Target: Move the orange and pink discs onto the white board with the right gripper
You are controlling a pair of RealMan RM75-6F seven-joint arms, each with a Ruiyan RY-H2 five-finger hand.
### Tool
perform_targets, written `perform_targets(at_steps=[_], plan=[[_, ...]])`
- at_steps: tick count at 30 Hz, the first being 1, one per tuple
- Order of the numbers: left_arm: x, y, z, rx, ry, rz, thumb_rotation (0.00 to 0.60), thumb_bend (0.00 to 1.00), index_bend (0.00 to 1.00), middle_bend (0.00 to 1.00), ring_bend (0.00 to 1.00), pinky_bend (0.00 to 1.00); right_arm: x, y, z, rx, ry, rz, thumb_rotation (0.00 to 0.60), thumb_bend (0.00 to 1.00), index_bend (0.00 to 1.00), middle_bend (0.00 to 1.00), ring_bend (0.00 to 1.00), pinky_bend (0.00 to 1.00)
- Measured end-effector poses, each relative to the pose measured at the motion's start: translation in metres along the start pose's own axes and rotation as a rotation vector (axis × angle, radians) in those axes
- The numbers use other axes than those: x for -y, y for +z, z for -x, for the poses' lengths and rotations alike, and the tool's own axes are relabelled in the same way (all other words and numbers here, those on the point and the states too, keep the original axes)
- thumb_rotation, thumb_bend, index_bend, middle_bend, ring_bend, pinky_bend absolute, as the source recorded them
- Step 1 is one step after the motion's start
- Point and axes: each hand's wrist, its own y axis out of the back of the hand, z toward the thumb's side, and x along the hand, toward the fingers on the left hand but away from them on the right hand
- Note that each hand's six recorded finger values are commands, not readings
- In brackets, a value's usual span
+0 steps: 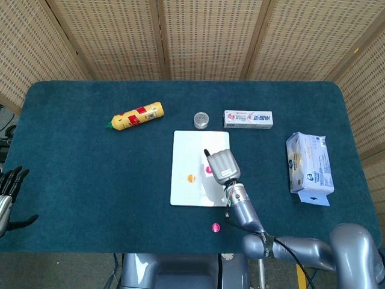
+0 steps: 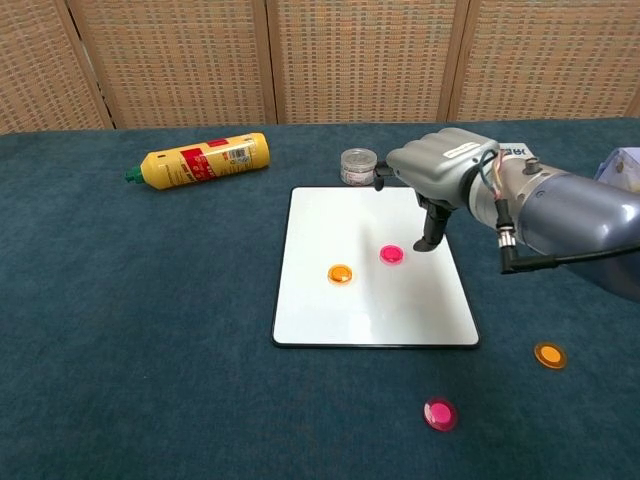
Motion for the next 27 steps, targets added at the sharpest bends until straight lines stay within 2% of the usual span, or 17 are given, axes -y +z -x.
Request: perform_targets(at_steps=[6,9,13,22,27], plan=[[0.0,0.002,0.004,0.016,0.001,0.0,0.6,0.0,0.0,0.0,0.0,0.0,0.0,-0.015,-0.031,-0.028,0.007,0.054,0.6,0.26,0.29,0.99,0.95,1.0],[0.0,0.004,0.005,0.025,0.001,-0.002,0.6,0.0,0.0,0.0,0.0,0.0,0.005,-0.029,-0.052,-0.037,0.023,0.108,0.6,0.26,0.34,0.99,0.95,1.0],[0.0,0.007,0.008,0.035,0.007,-0.005,0.6,0.0,0.0,0.0,0.0,0.0,0.016,-0.047,-0.078,-0.051,0.033,0.129,0.6,0.26,0.42,0.99,0.95,1.0],[0.001,0.008,0.009,0.037,0.009,-0.01,0.6,0.0,0.0,0.0,0.0,0.0,0.049,-0.066,-0.121,-0.081,0.073,0.155,0.6,0.26,0.44,0.99,0.95,1.0],[0.002,0.009,0.008,0.035,0.002,-0.016,0.6,0.0,0.0,0.0,0.0,0.0,0.061,-0.07,-0.13,-0.09,0.079,0.157,0.6,0.26,0.44,0.99,0.95,1.0]])
